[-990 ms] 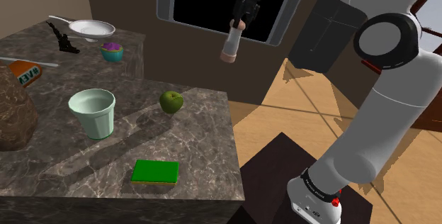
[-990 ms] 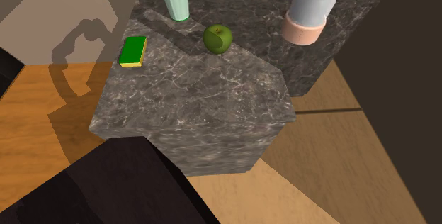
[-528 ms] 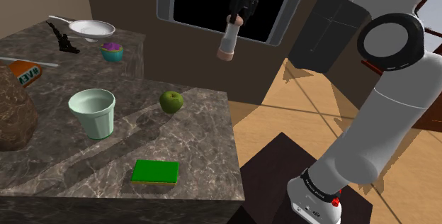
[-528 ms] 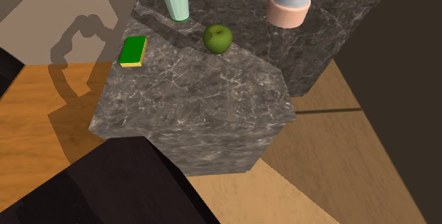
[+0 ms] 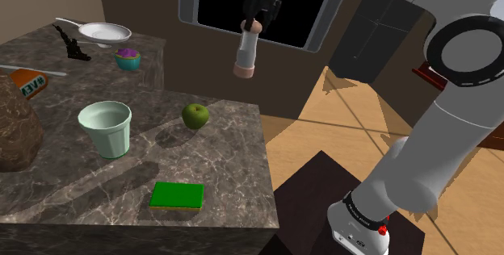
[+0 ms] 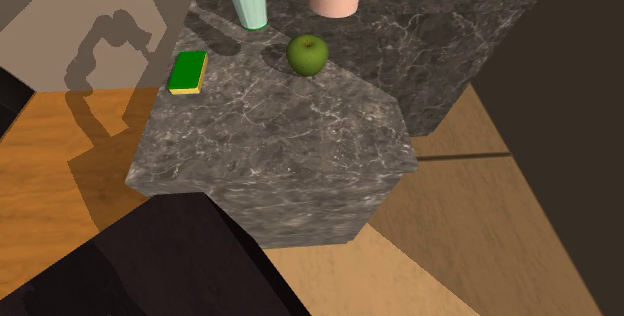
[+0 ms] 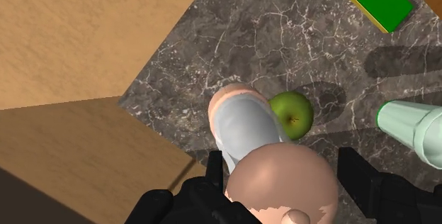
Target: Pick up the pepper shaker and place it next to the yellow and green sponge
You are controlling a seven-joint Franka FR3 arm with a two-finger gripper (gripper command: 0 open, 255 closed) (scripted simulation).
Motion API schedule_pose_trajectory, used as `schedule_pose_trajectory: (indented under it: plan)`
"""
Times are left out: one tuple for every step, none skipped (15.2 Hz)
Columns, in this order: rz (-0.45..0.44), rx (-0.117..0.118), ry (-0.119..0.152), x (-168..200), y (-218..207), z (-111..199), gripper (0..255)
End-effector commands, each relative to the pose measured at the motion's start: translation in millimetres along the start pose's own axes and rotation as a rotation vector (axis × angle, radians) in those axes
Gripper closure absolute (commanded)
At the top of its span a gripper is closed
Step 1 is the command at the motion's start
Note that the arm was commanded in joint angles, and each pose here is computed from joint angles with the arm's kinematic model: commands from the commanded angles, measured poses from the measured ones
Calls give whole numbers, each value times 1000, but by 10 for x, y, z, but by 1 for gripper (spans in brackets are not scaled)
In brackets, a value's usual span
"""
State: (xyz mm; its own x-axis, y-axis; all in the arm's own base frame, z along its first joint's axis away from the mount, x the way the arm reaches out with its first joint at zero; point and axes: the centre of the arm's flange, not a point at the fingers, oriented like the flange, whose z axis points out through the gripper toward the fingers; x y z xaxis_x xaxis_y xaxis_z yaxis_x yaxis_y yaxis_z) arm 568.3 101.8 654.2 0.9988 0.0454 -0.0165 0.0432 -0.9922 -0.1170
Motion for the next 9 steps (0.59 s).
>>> schedule_pose_trajectory:
  plan:
    - [2,0,0,-14,-274,15,255]
    - [2,0,0,-33,-403,30,255]
    - [2,0,0,-52,-533,46,255]
    - [2,0,0,-71,-663,61,255]
    - [2,0,0,-90,-793,76,255]
    - [2,0,0,-109,-922,91,255]
    - [2,0,0,-128,-1052,106,255]
    - [2,0,0,-147,-1182,121,255]
    - [2,0,0,-166,-1312,136,255]
